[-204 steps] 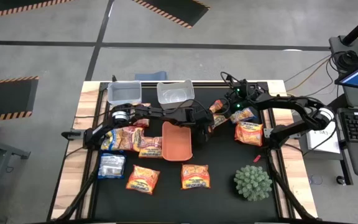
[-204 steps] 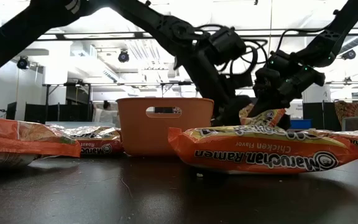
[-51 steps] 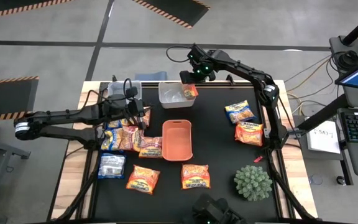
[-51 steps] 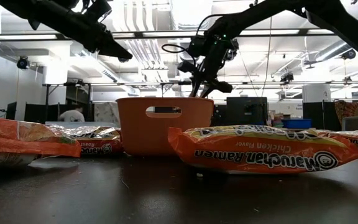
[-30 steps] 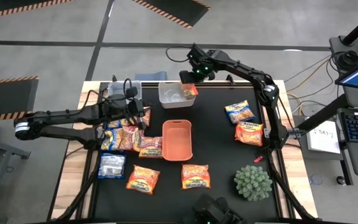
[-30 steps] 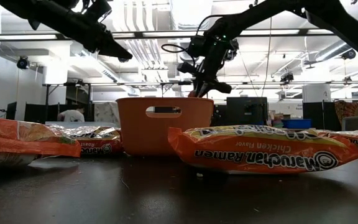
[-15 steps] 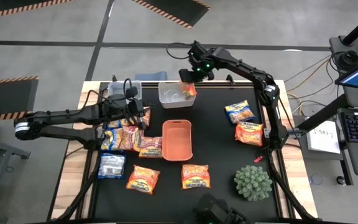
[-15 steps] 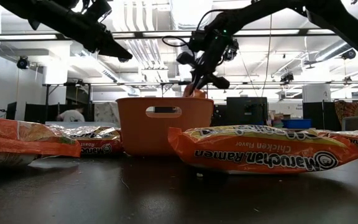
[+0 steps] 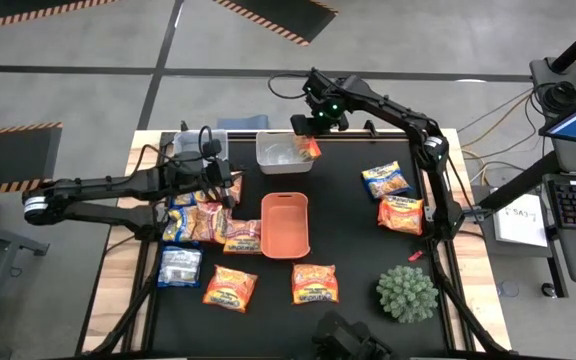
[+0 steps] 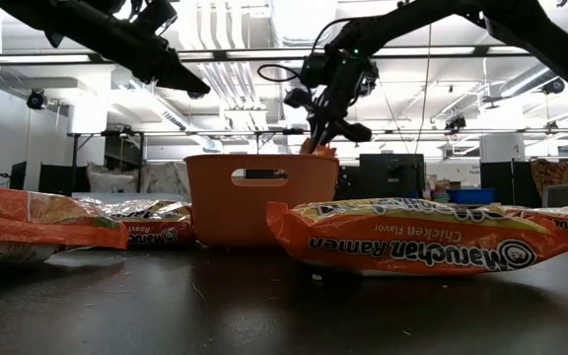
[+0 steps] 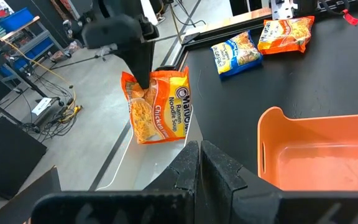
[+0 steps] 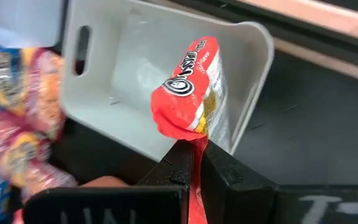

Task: Sort Maruchan noodles
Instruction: Put the orange bag into the white bin

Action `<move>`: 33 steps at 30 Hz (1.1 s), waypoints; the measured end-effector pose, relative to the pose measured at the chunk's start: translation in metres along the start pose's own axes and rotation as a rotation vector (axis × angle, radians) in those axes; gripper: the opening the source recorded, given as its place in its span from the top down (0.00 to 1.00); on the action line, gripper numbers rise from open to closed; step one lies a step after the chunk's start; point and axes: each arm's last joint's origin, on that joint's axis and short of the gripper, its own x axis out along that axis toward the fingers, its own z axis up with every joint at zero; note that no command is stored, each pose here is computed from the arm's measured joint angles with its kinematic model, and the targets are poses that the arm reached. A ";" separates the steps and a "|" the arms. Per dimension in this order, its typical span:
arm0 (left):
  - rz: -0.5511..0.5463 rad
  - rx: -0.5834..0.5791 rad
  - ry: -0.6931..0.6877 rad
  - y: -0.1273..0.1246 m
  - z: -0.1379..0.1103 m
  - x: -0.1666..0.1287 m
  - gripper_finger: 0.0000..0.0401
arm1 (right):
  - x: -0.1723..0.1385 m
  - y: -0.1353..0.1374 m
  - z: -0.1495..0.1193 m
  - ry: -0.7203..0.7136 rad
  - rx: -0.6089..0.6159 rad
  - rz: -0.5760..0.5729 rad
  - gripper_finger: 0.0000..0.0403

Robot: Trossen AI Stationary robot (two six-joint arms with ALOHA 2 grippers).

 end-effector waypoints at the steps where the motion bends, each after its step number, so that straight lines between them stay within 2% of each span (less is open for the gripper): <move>1: 0.000 0.000 0.000 0.000 0.000 0.000 1.00 | 0.002 -0.001 0.001 -0.010 -0.002 -0.022 0.98; 8: 0.000 0.000 -0.001 0.000 0.000 0.000 1.00 | 0.018 -0.006 0.004 -0.014 -0.012 -0.080 0.98; 12: 0.000 0.000 -0.001 0.000 0.000 0.000 1.00 | 0.024 -0.006 0.006 -0.035 -0.062 -0.098 0.97; 21: 0.000 0.000 -0.001 0.000 0.000 0.000 1.00 | 0.026 -0.010 0.009 -0.088 -0.090 -0.191 0.82; 27: 0.000 0.000 -0.001 0.000 0.000 0.000 1.00 | 0.017 -0.010 0.013 -0.105 -0.112 -0.191 0.72; 33: 0.000 -0.002 -0.001 0.000 0.000 0.000 1.00 | -0.012 -0.006 0.009 -0.093 -0.156 -0.200 0.66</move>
